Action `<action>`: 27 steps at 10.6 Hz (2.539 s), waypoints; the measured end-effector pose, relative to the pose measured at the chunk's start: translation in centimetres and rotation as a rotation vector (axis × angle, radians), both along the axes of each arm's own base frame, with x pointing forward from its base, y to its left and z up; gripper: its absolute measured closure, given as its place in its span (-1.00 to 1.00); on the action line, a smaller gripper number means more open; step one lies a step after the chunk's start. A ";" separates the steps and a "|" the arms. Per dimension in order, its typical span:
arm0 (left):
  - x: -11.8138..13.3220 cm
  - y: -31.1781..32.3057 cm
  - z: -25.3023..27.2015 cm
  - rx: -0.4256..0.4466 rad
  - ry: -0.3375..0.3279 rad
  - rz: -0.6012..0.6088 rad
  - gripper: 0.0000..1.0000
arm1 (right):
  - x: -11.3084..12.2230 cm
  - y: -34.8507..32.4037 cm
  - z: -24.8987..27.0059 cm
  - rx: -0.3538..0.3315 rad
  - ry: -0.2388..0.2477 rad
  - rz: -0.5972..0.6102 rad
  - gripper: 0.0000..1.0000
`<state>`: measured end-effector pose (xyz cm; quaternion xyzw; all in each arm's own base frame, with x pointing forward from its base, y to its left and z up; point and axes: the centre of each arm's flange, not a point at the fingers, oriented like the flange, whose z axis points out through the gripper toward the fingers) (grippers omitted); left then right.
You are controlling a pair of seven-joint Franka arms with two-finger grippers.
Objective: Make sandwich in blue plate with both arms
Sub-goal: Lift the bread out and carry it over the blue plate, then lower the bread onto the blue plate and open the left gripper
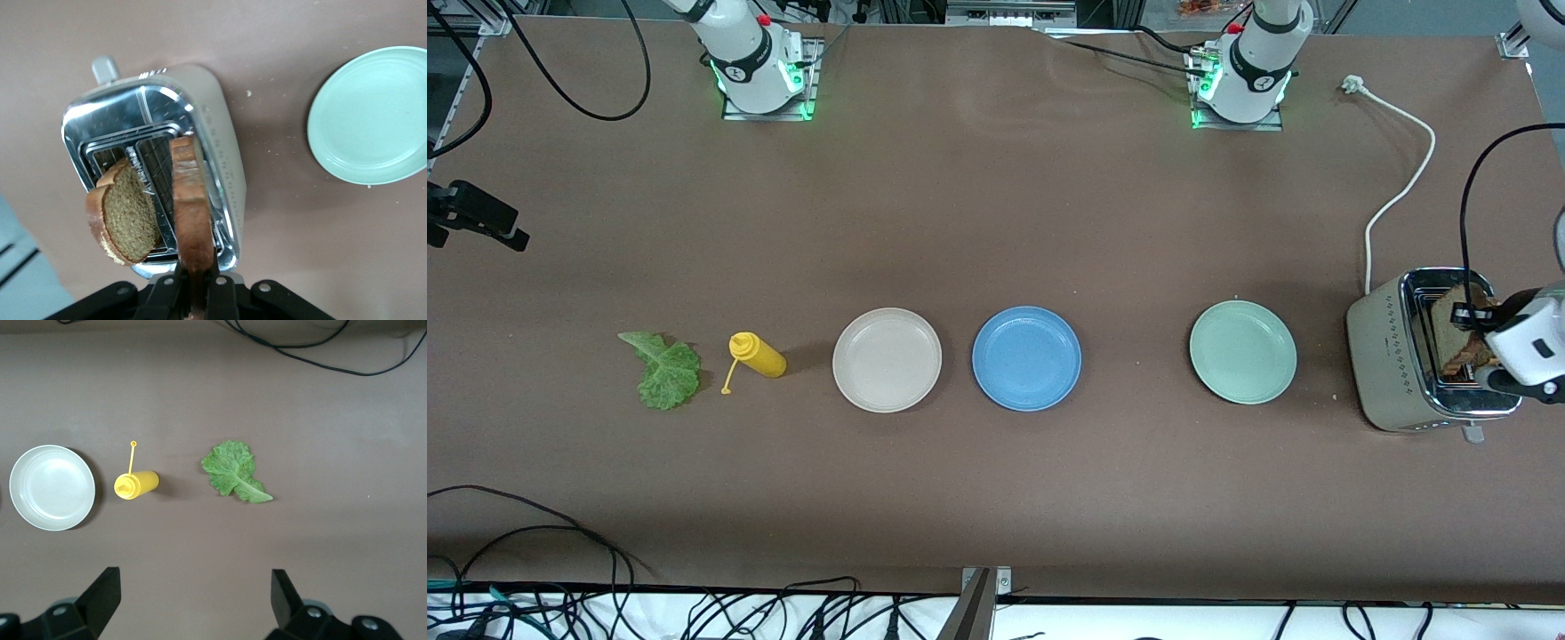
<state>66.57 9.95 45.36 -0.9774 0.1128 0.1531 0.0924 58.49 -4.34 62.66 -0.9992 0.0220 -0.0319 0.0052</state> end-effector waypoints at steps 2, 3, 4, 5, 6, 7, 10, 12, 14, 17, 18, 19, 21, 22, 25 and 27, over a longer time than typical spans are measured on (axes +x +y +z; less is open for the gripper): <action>0.5 -5.4 2.5 0.025 -0.019 -0.078 0.81 | 0.0 0.0 0.0 0.000 0.000 0.000 -1.00; 0.3 -7.1 4.0 0.022 -0.041 -0.103 0.81 | 0.0 0.0 0.0 0.000 0.000 0.000 -1.00; 0.0 -8.5 5.4 0.015 -0.061 -0.126 0.81 | 0.0 0.0 0.0 0.000 0.000 0.000 -1.00; -0.4 -9.5 6.3 0.008 -0.062 -0.140 0.81 | 0.0 0.0 0.0 0.000 0.000 0.000 -1.00; -0.7 -10.5 6.6 -0.018 -0.057 -0.148 0.81 | 0.0 0.0 0.0 0.000 0.000 0.000 -1.00; -0.8 -11.6 6.5 -0.053 -0.053 -0.157 0.81 | 0.0 0.0 0.0 0.000 0.000 0.000 -1.00; -1.5 -19.9 5.0 -0.156 -0.019 -0.254 0.81 | 0.0 0.0 0.0 0.000 0.000 0.001 -1.00; -1.8 -26.6 1.8 -0.258 0.012 -0.248 0.81 | 0.0 0.0 0.0 0.000 -0.001 0.001 -1.00; -1.1 -30.9 -1.8 -0.443 0.017 -0.189 0.81 | 0.0 0.0 0.0 0.000 -0.001 0.001 -1.00; 1.9 -33.0 -8.3 -0.772 -0.007 0.008 0.81 | 0.0 0.0 0.1 0.000 -0.002 0.001 -1.00; 2.5 -33.9 -10.0 -0.861 -0.003 0.074 0.81 | 0.0 0.0 0.1 0.000 -0.002 0.001 -1.00; 2.6 -34.7 -11.5 -0.950 0.024 0.138 0.81 | 0.0 0.0 0.1 0.000 -0.002 0.001 -1.00; 2.5 -36.0 -15.2 -1.057 0.078 0.181 0.81 | 0.0 0.0 0.1 0.000 -0.002 0.000 -1.00; 2.2 -36.5 -17.3 -1.075 0.094 0.155 0.81 | 0.0 0.0 0.1 0.000 -0.002 0.000 -1.00; 1.0 -38.3 -22.7 -1.148 0.128 0.082 0.81 | 0.0 -0.1 0.1 0.000 -0.003 -0.001 -1.00; 0.6 -38.7 -24.6 -1.168 0.129 0.045 0.81 | 0.0 -0.1 0.1 0.000 -0.003 -0.002 -1.00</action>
